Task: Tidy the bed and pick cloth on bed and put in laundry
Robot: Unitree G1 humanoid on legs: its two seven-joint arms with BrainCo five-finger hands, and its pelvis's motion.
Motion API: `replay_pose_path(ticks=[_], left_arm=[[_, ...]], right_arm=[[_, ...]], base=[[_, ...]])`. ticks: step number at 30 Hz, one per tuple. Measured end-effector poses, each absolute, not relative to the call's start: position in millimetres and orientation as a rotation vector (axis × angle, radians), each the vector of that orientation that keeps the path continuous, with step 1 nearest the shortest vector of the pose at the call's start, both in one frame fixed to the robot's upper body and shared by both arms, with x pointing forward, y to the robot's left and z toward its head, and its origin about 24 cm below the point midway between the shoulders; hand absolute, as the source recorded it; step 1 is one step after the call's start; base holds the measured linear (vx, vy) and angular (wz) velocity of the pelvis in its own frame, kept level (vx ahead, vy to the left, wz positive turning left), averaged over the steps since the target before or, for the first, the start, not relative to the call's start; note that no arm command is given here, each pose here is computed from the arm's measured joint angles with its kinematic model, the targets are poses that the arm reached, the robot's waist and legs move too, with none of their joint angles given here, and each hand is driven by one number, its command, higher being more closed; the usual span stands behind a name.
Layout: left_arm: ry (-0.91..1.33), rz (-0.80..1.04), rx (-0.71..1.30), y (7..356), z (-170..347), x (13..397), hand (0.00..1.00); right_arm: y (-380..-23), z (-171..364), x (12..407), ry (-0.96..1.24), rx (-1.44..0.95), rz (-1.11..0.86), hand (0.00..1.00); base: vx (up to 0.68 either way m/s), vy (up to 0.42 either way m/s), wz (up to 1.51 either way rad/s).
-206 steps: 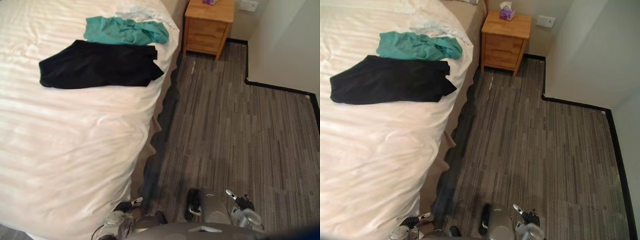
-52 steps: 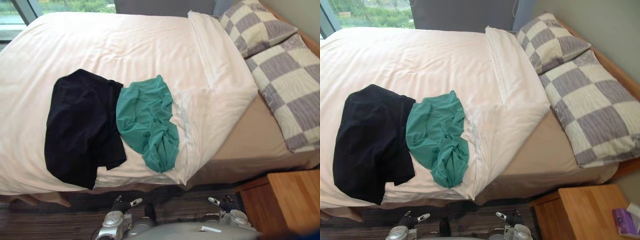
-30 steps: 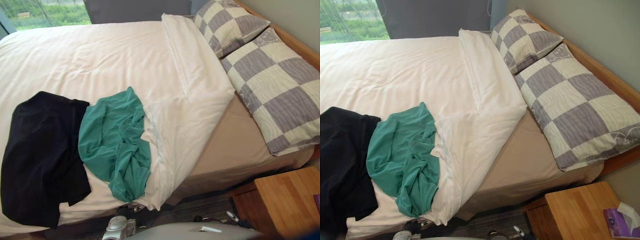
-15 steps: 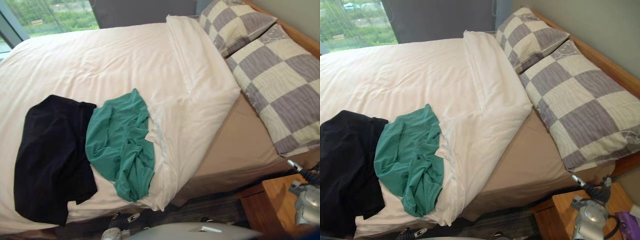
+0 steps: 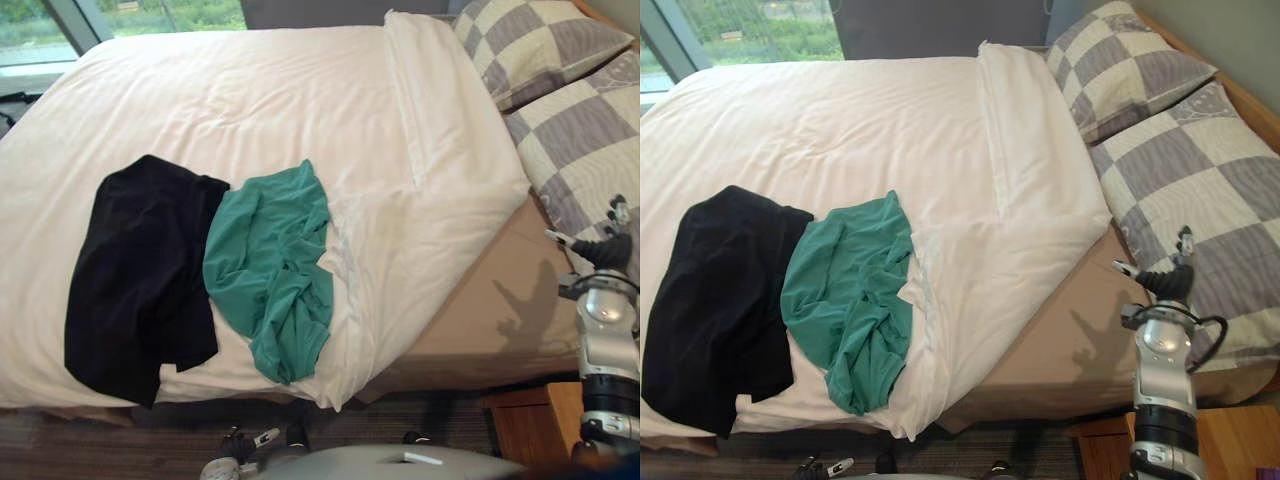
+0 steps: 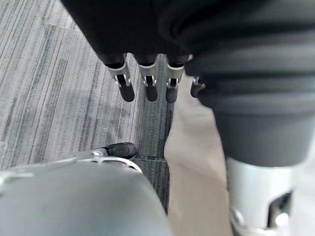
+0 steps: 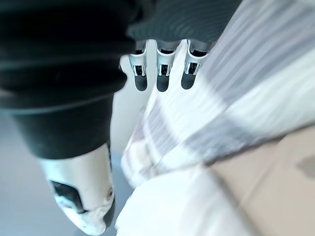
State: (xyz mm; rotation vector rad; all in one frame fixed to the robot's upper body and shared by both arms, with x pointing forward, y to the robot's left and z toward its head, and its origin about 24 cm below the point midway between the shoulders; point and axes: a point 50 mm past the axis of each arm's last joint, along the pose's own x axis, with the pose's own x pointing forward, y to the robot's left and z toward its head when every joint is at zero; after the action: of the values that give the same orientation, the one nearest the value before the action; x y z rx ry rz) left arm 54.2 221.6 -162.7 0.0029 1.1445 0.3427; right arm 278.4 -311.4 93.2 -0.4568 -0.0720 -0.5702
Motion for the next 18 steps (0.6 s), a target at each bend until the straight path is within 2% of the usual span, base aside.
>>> replay_pose_path(ticks=[9, 18], left_arm=[[1.138, 0.372, -0.028, 224.0, -162.2, 54.0, 0.0], [1.028, 0.326, 0.008, 224.2, -154.3, 83.4, 0.0]], right_arm=[[-254.8, 122.7, 324.8, -0.186, -0.623, -0.353, 0.0], [-204.2, 171.3, 359.8, -0.354, -0.773, -0.216, 0.0]], base=[[-0.04, 0.019, 0.21], [-0.01, 0.033, 0.13]])
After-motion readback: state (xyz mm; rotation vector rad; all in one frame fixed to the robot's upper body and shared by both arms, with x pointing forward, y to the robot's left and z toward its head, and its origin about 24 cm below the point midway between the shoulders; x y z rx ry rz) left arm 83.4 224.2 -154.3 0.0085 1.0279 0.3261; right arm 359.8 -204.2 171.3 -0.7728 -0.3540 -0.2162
